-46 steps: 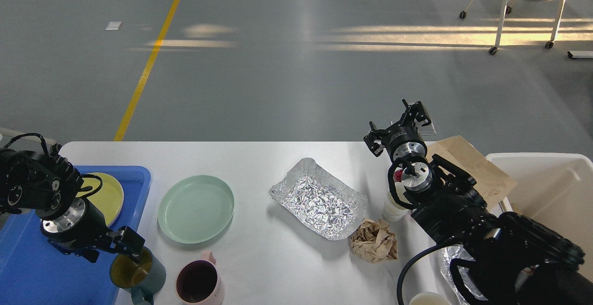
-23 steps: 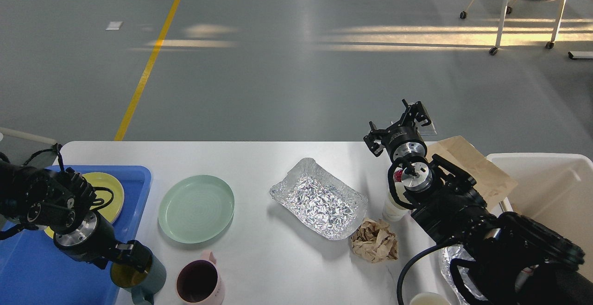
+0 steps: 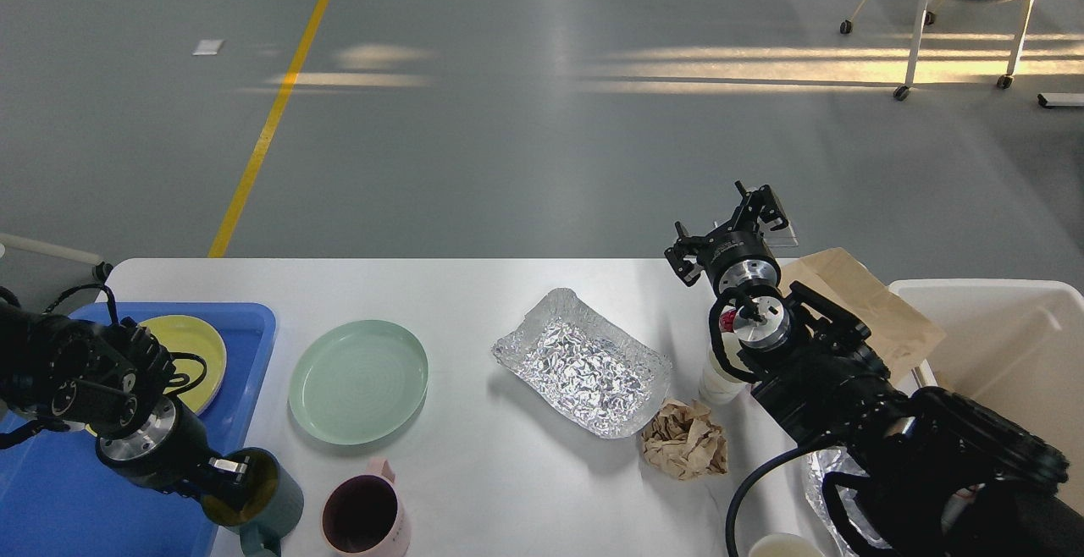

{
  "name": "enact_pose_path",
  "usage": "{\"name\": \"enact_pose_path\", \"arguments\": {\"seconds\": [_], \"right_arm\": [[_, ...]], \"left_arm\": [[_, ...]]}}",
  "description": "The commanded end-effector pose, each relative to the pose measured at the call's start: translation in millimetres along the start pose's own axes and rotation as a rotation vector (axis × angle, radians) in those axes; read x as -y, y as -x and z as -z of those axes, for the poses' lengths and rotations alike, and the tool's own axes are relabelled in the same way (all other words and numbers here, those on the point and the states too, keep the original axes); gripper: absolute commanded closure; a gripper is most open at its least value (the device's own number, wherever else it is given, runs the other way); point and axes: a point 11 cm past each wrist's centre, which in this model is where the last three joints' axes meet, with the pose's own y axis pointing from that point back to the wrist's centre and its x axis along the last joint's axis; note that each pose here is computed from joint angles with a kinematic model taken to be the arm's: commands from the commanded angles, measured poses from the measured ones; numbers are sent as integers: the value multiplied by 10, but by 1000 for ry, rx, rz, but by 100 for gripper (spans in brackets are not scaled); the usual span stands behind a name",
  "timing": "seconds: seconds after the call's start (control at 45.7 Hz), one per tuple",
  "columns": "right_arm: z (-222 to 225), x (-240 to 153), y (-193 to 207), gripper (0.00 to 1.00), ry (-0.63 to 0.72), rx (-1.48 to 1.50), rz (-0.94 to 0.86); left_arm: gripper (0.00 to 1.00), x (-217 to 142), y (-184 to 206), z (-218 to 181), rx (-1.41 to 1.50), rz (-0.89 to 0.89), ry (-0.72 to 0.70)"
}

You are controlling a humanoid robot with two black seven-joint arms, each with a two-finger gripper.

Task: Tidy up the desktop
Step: 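Grasp the teal cup with the left gripper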

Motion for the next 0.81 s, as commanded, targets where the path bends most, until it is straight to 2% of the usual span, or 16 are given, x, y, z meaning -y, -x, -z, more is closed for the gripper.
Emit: {"name": "enact_pose_path", "arguments": {"seconds": [0.0,0.394,0.788], "right_arm": [[0,0,1,0,0,0,0],[0,0,1,0,0,0,0],[1,0,-4,0,0,0,-1]], "left_arm": [[99,3,4,-1,0,2,1],[100,-66,-20,56,-8,-6,-43],[100,-481,-211,-24,-29,-32,-14]]}}
